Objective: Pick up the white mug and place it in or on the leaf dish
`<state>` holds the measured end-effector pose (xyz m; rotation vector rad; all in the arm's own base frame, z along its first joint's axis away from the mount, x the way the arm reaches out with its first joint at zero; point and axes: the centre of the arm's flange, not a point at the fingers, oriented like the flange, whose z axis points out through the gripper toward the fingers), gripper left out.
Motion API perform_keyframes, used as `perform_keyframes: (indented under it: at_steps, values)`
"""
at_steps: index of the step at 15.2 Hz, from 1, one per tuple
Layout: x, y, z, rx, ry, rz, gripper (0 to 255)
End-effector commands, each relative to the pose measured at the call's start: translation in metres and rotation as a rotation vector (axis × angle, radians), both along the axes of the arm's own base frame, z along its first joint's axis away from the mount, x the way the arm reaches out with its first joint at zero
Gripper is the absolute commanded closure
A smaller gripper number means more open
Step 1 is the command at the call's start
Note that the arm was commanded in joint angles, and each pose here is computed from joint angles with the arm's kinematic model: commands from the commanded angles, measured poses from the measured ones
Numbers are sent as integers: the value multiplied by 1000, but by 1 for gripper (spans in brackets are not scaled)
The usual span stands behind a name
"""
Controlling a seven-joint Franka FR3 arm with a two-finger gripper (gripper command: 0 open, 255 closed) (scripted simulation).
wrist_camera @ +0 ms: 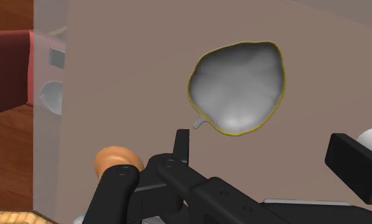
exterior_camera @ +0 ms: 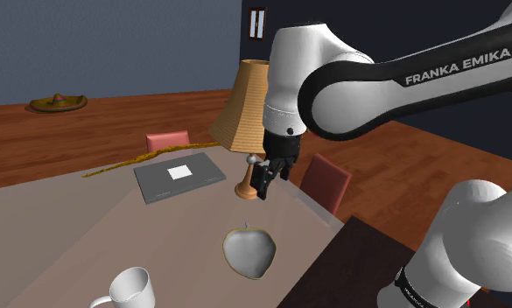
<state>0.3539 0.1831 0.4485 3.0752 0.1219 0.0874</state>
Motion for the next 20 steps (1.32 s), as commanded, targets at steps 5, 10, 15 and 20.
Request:
perform_keyframes:
  at_steps: [5, 10, 15, 20]
  values:
    - [22, 59, -44, 23, -25, -3, 0]
    - [42, 107, -80, 41, -45, -5, 0]
    - [63, 156, -114, 59, -65, -7, 0]
    - [84, 205, -146, 77, -85, -8, 0]
